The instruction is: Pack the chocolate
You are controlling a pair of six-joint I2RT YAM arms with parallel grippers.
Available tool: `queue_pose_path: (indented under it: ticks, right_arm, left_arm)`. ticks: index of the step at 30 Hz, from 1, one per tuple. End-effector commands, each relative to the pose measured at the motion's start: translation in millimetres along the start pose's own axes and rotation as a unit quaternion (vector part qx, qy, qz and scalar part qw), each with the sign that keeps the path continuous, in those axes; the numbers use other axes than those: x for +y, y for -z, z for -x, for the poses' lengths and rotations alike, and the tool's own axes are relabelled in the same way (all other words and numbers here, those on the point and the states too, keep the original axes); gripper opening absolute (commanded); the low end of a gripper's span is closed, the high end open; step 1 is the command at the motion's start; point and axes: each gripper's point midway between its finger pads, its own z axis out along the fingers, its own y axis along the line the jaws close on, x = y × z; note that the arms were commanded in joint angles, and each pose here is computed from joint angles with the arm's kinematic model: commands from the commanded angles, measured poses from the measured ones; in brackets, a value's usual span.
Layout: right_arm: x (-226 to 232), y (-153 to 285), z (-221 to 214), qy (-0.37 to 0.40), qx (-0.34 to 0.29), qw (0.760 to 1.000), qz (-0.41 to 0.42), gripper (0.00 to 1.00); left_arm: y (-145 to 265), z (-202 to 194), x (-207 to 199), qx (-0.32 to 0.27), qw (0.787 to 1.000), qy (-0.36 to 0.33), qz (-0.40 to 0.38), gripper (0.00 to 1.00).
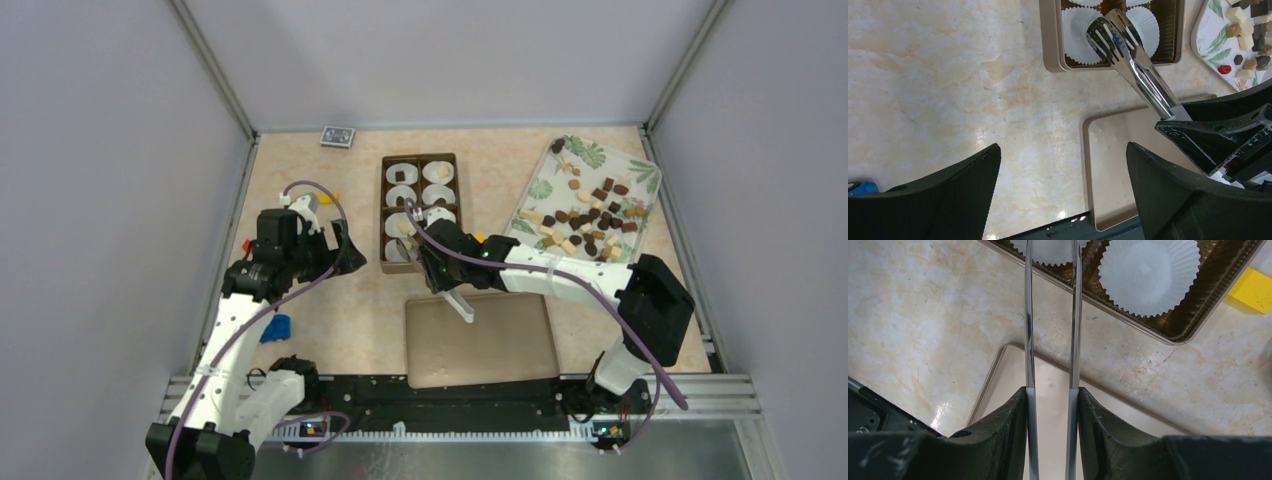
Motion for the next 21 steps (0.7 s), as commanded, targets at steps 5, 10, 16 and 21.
queue_pose_path:
  ticks: [5,10,16,21]
  right_arm:
    - [12,0,5,-0.005,-0.018,1.000,0.008,0.40]
    - [12,0,5,0.000,-0.018,1.000,0.008,0.40]
    - [10,13,18,0.005,-0.039,0.999,0.004,0.38]
    - [7,51,56,-0.002,-0.106,0.994,0.000,0.34]
  left_arm:
    - [0,5,-3,-0.011,1.000,-0.010,-0.009,0.99]
    - [-1,4,-4,-0.007,1.000,-0.008,-0.012,0.99]
    - [1,3,-5,-0.009,1.000,-0.005,-0.015,0.99]
    - [2,6,-8,-0.013,1.000,-0.005,-0.020,0.99]
